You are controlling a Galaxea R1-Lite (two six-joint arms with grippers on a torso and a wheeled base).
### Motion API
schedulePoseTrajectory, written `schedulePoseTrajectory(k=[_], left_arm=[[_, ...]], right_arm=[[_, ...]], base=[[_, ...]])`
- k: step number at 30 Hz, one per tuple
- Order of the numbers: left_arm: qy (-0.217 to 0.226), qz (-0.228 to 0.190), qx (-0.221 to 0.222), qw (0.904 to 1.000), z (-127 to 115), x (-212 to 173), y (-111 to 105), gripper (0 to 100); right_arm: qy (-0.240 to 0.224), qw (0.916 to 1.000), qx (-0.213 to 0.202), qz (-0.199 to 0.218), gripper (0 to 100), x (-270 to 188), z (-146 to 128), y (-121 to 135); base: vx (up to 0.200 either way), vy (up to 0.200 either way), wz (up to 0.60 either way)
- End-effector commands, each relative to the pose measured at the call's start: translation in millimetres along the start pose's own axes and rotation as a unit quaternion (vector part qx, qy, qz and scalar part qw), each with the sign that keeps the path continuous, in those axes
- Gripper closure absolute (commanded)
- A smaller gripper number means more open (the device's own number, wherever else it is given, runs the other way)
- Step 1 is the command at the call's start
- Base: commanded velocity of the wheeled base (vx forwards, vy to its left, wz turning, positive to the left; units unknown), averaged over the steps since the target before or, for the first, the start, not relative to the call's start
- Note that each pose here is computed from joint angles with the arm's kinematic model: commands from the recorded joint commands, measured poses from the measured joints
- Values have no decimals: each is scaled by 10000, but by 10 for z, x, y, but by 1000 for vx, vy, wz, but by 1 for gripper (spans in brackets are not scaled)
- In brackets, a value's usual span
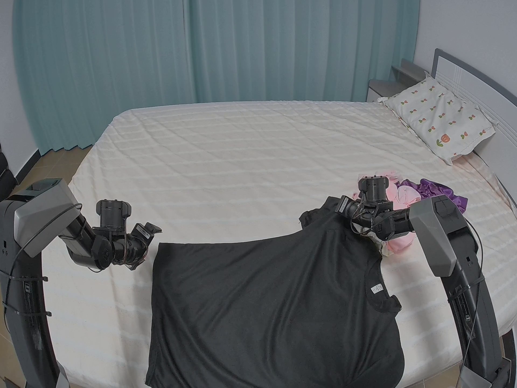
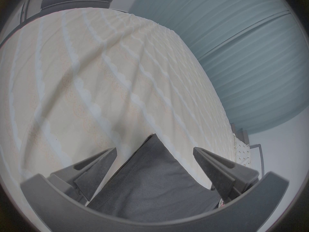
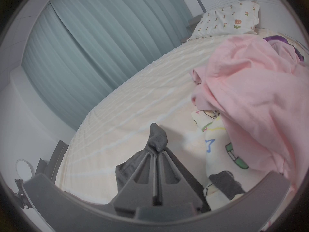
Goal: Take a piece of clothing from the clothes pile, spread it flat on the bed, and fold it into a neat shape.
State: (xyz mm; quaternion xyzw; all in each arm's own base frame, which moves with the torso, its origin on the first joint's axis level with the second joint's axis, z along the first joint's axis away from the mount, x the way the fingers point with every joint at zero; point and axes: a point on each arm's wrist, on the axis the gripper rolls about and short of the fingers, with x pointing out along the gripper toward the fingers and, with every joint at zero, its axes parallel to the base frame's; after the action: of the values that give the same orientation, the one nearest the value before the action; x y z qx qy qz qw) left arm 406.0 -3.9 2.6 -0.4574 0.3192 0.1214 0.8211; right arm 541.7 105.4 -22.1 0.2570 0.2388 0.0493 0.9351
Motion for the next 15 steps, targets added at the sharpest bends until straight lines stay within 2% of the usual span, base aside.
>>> schedulePoseTrajectory(k=[1,2,8,9,15], left_arm=[[0,2,-2,10000,-1,3,2,0],[0,2,5,10000,-1,3,2,0],[0,2,5,10000,-1,3,2,0],[6,-2,5,10000,-1,-1,2,0],[-44,-114,26,9999,21,-120,-74,0]], right_arm=[[27,10000,-46,8,100,21,-49,-4],[51,10000,-71,1,0,31,-73,-10],[84,9996,-272,-28,0,22,-94,-13],[166,9991,-377,-98,0,-55,-79,-39],[43,9990,-439,115,0,-492,23,73]], base=[[0,0,0],[0,0,0],[0,0,0],[0,0,0],[0,0,0]])
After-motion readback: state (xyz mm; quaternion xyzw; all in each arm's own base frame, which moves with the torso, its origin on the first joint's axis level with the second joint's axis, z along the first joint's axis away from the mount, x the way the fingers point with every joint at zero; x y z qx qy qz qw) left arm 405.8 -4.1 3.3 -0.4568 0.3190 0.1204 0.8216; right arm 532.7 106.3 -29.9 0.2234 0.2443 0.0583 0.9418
